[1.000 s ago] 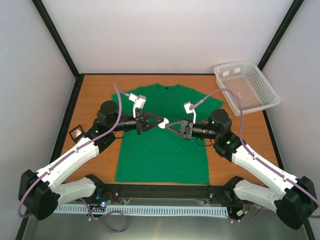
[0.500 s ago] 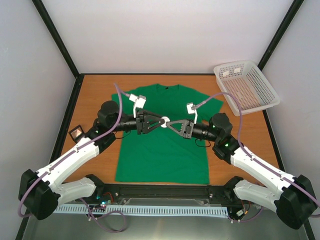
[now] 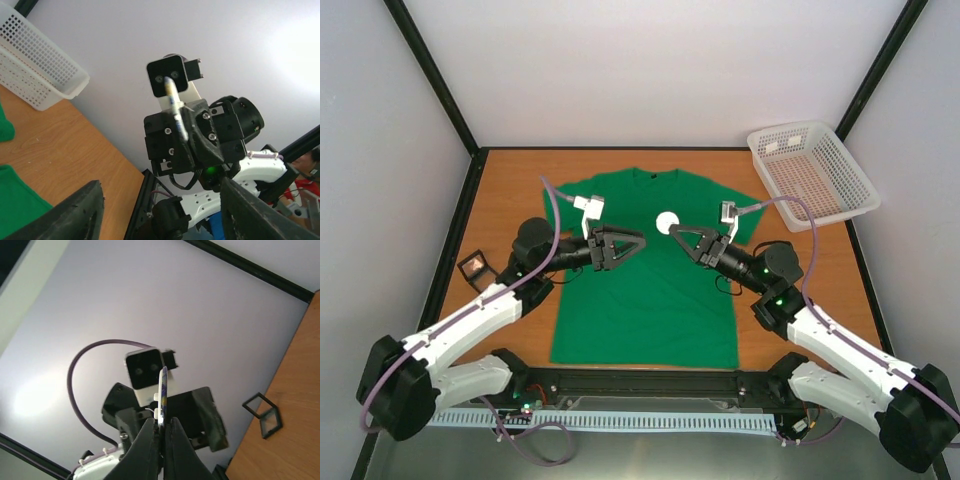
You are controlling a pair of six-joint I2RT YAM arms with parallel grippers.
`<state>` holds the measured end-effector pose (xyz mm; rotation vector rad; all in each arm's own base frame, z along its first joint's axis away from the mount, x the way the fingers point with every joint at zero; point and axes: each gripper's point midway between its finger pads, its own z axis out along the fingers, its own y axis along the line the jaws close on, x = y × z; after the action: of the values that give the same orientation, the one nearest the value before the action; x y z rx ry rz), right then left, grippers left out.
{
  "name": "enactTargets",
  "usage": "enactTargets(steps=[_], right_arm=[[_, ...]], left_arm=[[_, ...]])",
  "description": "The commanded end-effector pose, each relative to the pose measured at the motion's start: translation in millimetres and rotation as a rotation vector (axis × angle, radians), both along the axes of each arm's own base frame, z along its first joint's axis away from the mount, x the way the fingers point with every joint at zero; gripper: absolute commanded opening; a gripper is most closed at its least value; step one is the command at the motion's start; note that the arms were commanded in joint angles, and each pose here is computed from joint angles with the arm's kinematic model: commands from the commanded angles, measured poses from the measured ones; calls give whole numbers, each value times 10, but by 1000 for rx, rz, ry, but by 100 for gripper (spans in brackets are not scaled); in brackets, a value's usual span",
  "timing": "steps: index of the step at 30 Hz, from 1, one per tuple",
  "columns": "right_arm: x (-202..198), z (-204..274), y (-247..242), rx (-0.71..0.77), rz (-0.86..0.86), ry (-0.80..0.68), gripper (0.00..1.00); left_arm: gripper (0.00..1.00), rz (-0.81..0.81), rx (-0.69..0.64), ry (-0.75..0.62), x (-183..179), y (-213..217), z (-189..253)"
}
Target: Pin the brooch onto the clothing
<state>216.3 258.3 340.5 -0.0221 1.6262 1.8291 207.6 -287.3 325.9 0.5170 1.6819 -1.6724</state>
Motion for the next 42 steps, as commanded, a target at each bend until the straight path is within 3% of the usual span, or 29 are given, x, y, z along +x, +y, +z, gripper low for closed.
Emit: enactTargets(steps=[1, 5, 10, 35, 40, 42], right_arm=[[-7, 199, -93, 78, -38, -25, 3], [2, 162, -89, 71, -41, -22, 3], [-3, 110, -84, 64, -40, -15, 3], [12, 69, -64, 49, -46, -16, 3], [23, 32, -58, 23, -53, -17, 3], [41, -17, -54, -9, -64, -19, 3]], left_arm=[[61, -50, -91, -63, -20, -80, 397], [52, -72, -93, -56, 28, -172, 418], [49, -82, -107, -66, 43, -226, 488], [14, -128, -87, -30, 101, -452, 436], [1, -88, -58, -64, 134, -429, 440], [1, -40, -22, -83, 192, -411, 434]])
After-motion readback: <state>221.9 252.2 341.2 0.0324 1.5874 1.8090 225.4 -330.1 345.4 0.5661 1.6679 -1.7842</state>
